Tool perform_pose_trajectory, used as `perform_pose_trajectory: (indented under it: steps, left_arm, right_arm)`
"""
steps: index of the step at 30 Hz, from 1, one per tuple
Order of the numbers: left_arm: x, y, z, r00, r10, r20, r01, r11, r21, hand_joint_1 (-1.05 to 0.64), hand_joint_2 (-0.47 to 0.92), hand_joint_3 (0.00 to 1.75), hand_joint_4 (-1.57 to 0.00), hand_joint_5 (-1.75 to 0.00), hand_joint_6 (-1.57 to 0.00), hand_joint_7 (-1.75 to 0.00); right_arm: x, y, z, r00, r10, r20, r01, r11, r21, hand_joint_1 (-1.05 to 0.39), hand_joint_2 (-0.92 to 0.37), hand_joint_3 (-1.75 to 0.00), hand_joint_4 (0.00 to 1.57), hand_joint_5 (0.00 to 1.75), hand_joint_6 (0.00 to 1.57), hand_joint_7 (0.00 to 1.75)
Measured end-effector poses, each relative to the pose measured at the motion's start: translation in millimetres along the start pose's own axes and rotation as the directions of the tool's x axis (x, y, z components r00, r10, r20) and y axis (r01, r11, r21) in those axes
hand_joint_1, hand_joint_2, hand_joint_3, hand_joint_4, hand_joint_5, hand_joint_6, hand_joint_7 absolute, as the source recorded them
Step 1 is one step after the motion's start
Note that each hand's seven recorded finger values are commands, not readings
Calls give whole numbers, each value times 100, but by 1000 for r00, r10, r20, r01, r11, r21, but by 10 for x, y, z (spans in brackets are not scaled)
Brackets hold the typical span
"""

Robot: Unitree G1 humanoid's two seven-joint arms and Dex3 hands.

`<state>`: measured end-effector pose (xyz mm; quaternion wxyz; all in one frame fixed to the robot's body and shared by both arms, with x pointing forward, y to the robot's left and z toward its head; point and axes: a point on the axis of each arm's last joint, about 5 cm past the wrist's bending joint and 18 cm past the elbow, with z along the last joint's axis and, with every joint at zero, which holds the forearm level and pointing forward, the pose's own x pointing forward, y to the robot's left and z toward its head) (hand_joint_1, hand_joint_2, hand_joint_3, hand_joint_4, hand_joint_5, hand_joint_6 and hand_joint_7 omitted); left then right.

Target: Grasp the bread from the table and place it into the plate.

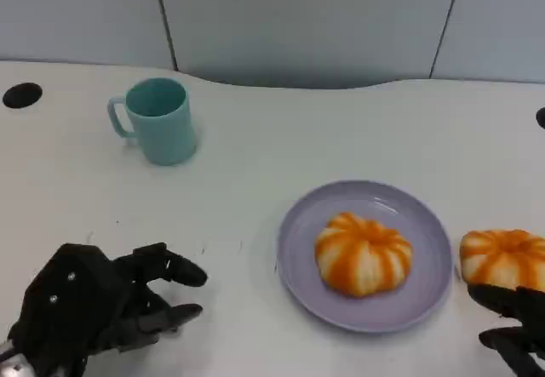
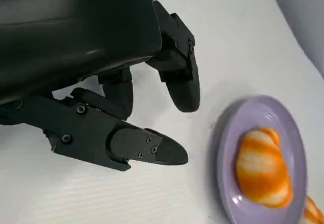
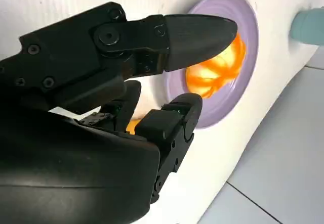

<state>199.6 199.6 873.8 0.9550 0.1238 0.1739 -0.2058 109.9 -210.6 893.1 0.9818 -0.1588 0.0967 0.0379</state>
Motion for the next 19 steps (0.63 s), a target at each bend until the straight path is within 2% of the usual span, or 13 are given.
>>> perform_pose_trajectory:
  steps: [3, 7, 13, 19]
  left_arm:
    - [-18, 22, 23, 995, -2, -96, 6, 999, 39, -54, 92, 46, -63, -175, -42, -174]
    - [-21, 37, 91, 988, -18, -156, 34, 994, 104, -50, 92, 47, -63, -175, -40, -174]
    - [-6, 49, 92, 988, -29, -155, 49, 990, 130, -51, 92, 49, -61, -175, -34, -175]
    - [10, 81, 100, 987, -49, -153, 73, 986, 152, -50, 92, 48, -61, -175, -36, -175]
  right_arm:
    - [-6, -29, -2, 1000, -2, -2, 2, 1000, -1, -41, -92, -38, 52, 67, 70, 1]
    - [-13, -56, -3, 1000, -2, -5, 2, 1000, -10, -41, -92, -38, 53, 68, 71, 1]
    - [-24, -74, -19, 1000, -2, -6, 2, 1000, -14, -40, -92, -38, 50, 68, 71, 1]
    - [-34, -77, -24, 1000, 2, -4, -2, 1000, -7, -42, -92, -38, 47, 66, 71, 1]
